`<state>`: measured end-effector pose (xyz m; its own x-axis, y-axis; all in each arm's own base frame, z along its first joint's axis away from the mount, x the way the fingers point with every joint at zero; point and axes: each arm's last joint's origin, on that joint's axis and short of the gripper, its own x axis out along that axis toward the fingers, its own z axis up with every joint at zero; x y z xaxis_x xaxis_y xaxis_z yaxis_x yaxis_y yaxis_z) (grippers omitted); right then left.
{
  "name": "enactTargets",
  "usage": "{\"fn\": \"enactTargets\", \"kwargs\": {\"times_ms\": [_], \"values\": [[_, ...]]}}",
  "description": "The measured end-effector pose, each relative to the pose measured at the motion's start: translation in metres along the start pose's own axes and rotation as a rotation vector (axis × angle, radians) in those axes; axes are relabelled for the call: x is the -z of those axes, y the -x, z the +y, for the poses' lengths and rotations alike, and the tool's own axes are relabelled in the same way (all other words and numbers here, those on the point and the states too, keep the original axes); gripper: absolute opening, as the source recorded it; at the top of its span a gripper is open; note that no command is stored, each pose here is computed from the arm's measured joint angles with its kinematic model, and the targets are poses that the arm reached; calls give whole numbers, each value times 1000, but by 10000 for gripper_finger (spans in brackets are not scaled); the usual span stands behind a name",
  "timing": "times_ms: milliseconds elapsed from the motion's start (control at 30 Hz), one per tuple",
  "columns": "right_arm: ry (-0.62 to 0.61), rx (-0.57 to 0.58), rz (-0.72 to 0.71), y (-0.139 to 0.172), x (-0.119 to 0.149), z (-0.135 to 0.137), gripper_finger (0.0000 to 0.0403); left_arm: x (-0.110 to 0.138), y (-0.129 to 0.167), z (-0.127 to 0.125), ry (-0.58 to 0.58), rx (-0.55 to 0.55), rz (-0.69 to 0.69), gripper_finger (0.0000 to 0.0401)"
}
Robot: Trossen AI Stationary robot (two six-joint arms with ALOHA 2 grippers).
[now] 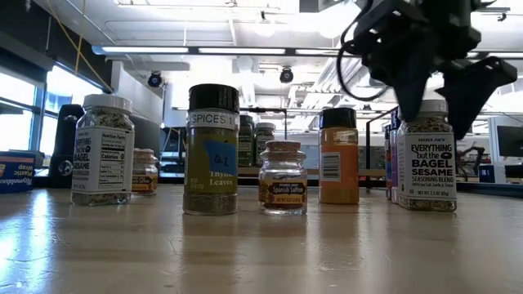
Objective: Shelf spices
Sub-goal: Put the right white seasoning bottle on the shelf aligned with the other white seasoning bottles
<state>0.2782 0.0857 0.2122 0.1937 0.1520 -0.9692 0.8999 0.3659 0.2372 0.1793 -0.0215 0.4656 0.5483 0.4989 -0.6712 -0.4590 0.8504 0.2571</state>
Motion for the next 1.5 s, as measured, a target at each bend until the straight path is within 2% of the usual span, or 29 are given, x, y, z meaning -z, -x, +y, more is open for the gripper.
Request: {"fn": "enactTargets", "kwargs": {"times_ms": [300, 433, 600, 700, 867, 933, 1067, 1200, 1300, 1400, 1500], "values": [[-69, 14, -71, -3, -2, 0, 309, 1, 1, -1, -32, 43, 16, 44], [-71, 20, -71, -3, -2, 0, 272, 1, 1, -1, -38, 46, 17, 44], [-88, 12, -67, -1, -2, 1, 201, 1, 1, -1, -43, 53, 19, 44], [-89, -7, -69, 3, -2, 6, 192, 1, 1, -1, -48, 53, 19, 44], [-62, -69, -52, 34, 1, 26, 192, 1, 1, -1, -49, 53, 19, 44], [-49, -81, -42, 54, 2, 33, 192, 1, 1, -1, -52, 53, 19, 44], [-37, -185, -36, 101, -3, 49, 192, 1, 1, -1, -68, 53, 18, 44], [-48, -270, -105, 144, -27, 63, 192, 1, 1, -1, -75, 54, 18, 44], [-36, -270, -208, 165, -58, 70, 192, 1, 1, 0, -79, 55, 16, 44], [-10, -209, -279, 172, -99, 74, 192, 2, 2, 0, -82, 55, 14, 44], [26, -145, -311, 162, -146, 75, 192, 2, 3, 2, -79, 56, 11, 44]]}}
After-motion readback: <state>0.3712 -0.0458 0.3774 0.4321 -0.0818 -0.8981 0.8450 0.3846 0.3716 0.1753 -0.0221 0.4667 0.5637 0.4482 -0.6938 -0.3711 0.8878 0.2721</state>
